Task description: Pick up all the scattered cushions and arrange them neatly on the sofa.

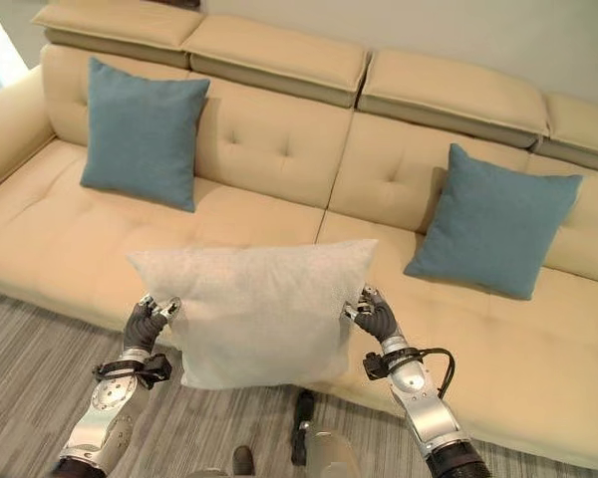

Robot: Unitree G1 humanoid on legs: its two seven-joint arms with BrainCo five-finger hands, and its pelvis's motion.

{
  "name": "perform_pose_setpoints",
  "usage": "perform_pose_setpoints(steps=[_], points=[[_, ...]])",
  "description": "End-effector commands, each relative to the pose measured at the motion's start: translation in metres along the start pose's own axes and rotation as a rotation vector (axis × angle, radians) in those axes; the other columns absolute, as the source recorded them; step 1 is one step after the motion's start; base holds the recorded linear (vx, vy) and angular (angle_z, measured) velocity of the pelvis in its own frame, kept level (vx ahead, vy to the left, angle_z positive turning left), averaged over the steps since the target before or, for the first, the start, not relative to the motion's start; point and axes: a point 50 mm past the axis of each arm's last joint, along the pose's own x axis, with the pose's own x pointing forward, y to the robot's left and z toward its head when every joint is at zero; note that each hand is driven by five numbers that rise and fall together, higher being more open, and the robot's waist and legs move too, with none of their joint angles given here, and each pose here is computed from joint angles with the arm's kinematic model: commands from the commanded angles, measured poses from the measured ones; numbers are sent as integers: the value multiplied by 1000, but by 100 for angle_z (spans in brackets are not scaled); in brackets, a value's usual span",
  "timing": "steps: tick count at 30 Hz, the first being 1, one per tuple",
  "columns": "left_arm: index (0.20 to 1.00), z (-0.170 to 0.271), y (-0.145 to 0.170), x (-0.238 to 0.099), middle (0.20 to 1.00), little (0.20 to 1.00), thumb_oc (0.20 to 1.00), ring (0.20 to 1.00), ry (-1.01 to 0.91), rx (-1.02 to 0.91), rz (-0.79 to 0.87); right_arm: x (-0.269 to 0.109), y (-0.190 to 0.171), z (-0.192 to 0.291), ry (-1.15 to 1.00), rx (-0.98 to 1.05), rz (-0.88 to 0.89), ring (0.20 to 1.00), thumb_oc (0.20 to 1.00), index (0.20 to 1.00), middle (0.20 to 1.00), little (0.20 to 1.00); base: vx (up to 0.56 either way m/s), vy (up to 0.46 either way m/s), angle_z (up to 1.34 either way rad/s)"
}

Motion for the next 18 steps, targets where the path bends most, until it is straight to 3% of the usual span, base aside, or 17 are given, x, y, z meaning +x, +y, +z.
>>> perform_pose_setpoints(steps=[1, 18], points=[[200, 38, -33, 11, 200, 200, 200, 200, -201, -24, -180, 13, -14, 51, -261, 45, -49, 200, 200, 200, 200, 200, 176, -126, -3], [200, 51, -28, 10, 200, 200, 200, 200, -250, -39, -139, 15, -20, 53, -250, 33, -77, 200, 200, 200, 200, 200, 130, 82, -36]])
